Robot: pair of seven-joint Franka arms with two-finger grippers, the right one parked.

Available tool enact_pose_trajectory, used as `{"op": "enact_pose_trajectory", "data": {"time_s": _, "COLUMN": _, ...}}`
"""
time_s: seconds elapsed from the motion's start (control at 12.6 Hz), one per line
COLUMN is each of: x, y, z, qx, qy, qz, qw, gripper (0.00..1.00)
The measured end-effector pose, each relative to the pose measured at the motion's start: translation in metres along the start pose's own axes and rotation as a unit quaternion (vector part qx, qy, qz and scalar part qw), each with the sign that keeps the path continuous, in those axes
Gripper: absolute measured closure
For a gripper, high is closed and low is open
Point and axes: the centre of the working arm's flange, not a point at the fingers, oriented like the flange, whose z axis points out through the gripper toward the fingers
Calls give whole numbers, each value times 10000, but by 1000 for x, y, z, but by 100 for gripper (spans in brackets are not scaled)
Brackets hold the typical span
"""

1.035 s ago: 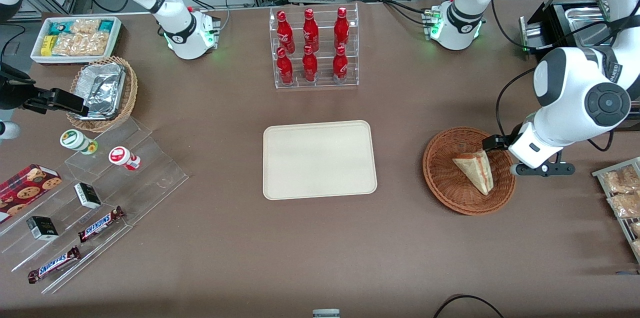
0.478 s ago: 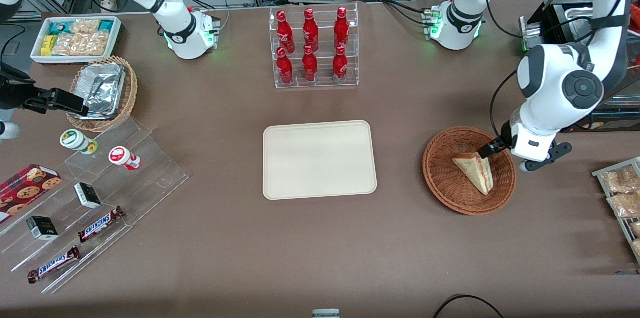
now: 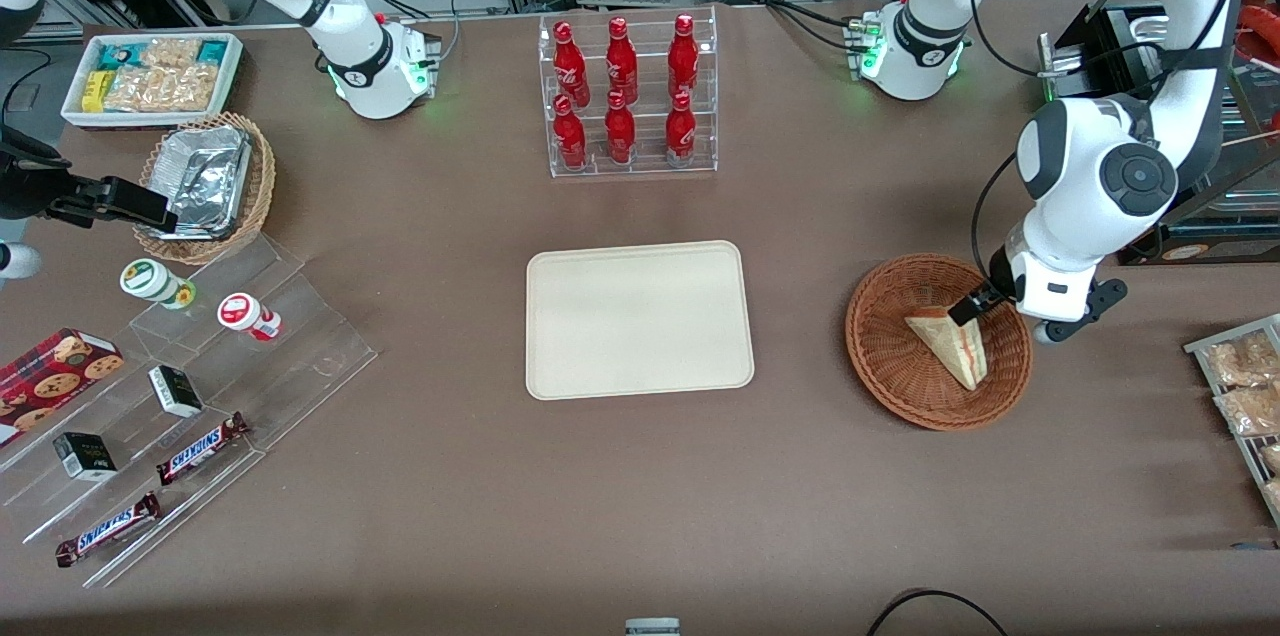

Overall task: Place sandwich from basket to tray
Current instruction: 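Move the left gripper over the wrapped sandwich in the wicker basket, then lower the left gripper and close it on the sandwich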

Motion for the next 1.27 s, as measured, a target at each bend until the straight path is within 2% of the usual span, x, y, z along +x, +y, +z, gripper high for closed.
{"op": "enact_pose_trajectory", "data": {"time_s": 0.48, "x": 4, "y": 6, "z": 46, "qx": -125, "qy": 40, "qz": -151, "qw": 9998, "gripper": 0}}
{"op": "enact_pose_trajectory", "data": {"time_s": 0.64, "x": 4, "y": 6, "z": 60, "qx": -115, "qy": -4, "qz": -191, "qw": 9998, "gripper": 0}}
{"op": "enact_pose_trajectory", "data": {"time_s": 0.8, "x": 3, "y": 7, "z": 64, "qx": -99, "qy": -37, "qz": -345, "qw": 9993, "gripper": 7}}
{"op": "enact_pose_trajectory", "data": {"time_s": 1.12, "x": 1, "y": 6, "z": 67, "qx": -23, "qy": -129, "qz": -410, "qw": 9991, "gripper": 55}}
{"op": "enact_pose_trajectory", "data": {"time_s": 1.27, "x": 1, "y": 7, "z": 63, "qx": 33, "qy": -190, "qz": -300, "qw": 9994, "gripper": 68}}
